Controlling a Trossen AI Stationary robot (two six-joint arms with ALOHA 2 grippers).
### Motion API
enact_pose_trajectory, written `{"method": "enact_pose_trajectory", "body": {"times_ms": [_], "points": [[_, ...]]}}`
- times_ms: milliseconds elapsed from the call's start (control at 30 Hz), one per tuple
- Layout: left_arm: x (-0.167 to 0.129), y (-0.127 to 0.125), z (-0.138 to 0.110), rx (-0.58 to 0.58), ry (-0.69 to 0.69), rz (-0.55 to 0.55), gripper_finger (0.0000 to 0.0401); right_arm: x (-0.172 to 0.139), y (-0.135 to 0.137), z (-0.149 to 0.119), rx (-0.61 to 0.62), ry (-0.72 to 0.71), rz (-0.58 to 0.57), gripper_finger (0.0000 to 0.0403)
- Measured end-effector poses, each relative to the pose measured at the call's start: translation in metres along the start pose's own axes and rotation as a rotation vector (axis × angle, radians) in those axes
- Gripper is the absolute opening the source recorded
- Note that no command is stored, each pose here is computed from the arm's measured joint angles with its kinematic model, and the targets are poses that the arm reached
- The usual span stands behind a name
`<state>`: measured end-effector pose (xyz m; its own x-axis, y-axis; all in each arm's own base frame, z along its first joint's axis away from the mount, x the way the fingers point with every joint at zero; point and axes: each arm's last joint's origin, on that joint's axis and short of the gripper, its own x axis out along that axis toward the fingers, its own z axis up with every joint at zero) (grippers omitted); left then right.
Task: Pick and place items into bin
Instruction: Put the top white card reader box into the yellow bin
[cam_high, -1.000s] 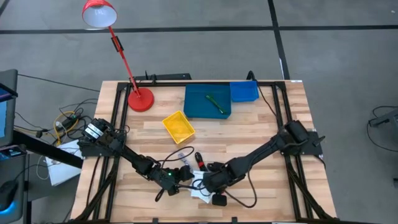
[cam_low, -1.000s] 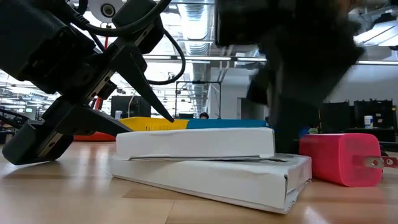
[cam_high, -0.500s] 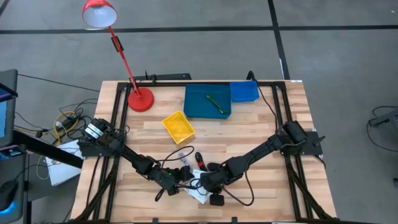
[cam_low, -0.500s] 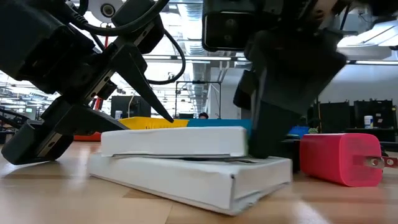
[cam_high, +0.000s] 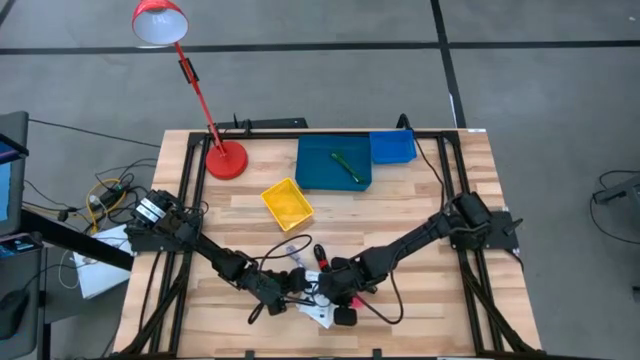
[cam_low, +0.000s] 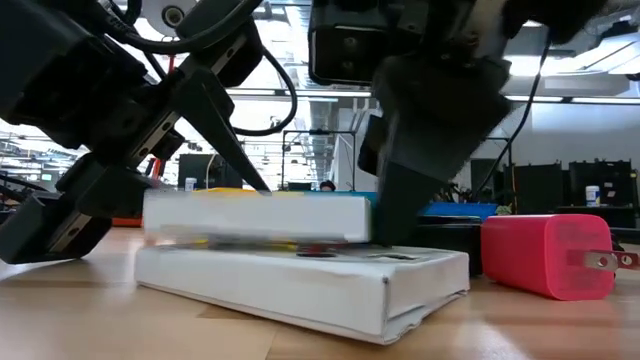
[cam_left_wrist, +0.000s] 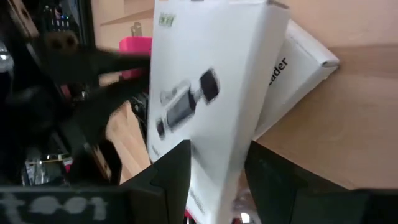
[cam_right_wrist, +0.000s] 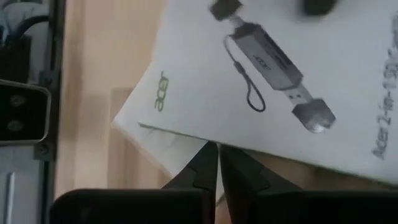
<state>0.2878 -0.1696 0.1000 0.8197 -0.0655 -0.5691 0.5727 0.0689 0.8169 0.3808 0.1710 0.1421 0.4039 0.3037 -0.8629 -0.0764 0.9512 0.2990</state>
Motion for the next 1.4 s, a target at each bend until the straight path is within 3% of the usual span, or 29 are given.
{"method": "enact_pose_trajectory", "body": {"times_ms": [467, 767, 1100, 1400], "points": [[0.000, 0.000, 0.001, 0.001, -0.020, 0.002, 0.0131, -0.004, 0.000, 0.007, -0.017, -0.010, 0.007, 0.0017], [-0.004, -0.002, 0.009, 0.052, 0.014, 0.035, 0.0021, -0.004, 0.002, 0.005, -0.020, 0.002, -0.005, 0.0017], [-0.010, -0.004, 0.020, 0.072, 0.045, 0.096, 0.0020, -0.004, 0.007, 0.005, -0.026, -0.012, -0.002, 0.0017], [-0.016, -0.004, 0.029, 0.078, 0.118, 0.184, 0.0020, -0.031, 0.031, 0.020, -0.062, -0.039, 0.024, 0.0017]]}}
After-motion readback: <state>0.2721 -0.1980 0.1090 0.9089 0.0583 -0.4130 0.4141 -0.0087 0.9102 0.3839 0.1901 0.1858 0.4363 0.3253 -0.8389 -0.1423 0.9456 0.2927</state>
